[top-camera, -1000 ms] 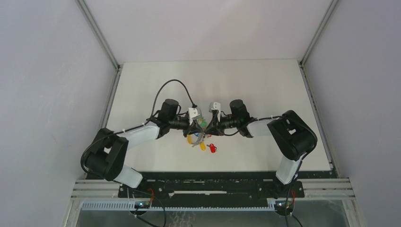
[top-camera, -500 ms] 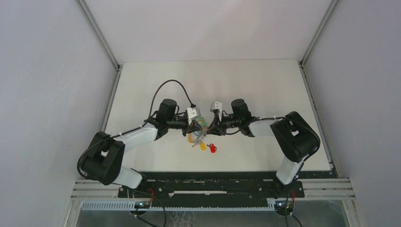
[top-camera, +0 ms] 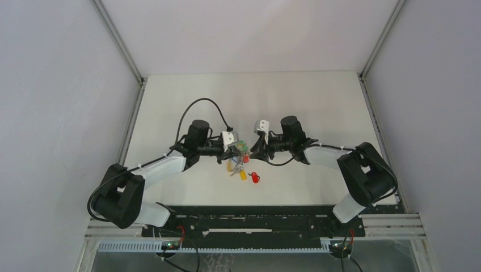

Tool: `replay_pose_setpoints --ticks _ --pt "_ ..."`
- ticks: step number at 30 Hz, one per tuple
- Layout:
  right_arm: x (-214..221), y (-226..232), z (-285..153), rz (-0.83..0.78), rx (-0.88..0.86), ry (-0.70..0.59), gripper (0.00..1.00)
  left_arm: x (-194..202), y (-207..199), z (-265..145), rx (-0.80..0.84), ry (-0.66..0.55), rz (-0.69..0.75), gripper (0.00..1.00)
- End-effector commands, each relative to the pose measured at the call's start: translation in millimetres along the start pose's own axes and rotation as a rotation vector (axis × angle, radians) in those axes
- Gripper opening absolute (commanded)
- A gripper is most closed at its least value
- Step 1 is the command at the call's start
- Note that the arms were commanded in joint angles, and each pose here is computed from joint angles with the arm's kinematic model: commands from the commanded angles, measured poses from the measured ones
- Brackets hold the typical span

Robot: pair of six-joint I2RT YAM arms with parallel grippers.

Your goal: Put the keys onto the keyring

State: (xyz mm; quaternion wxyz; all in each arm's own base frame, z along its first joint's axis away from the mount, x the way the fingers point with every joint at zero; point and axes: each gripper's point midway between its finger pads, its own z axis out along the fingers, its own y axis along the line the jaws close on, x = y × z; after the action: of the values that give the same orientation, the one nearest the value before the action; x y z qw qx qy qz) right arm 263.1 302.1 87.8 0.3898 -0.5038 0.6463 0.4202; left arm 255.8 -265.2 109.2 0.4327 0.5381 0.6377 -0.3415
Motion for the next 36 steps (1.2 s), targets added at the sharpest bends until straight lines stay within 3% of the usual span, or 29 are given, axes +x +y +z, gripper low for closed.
replay_pose_setpoints --ticks 1,9,23,36 --pt "-25 -2 -7 -0.148 0.043 -0.029 0.34 -23 2 -9 -0.010 -0.055 0.104 0.00" --pt "-38 12 -1 -0.261 0.033 -0.030 0.34 -26 4 -10 -0.033 -0.071 0.083 0.00" --pt "-52 9 -5 -0.204 -0.007 -0.116 0.24 -30 -2 -8 -0.024 -0.134 0.082 0.00" --pt "-51 19 1 -0.201 -0.126 -0.159 0.23 -38 -8 -9 -0.006 -0.181 0.093 0.00"
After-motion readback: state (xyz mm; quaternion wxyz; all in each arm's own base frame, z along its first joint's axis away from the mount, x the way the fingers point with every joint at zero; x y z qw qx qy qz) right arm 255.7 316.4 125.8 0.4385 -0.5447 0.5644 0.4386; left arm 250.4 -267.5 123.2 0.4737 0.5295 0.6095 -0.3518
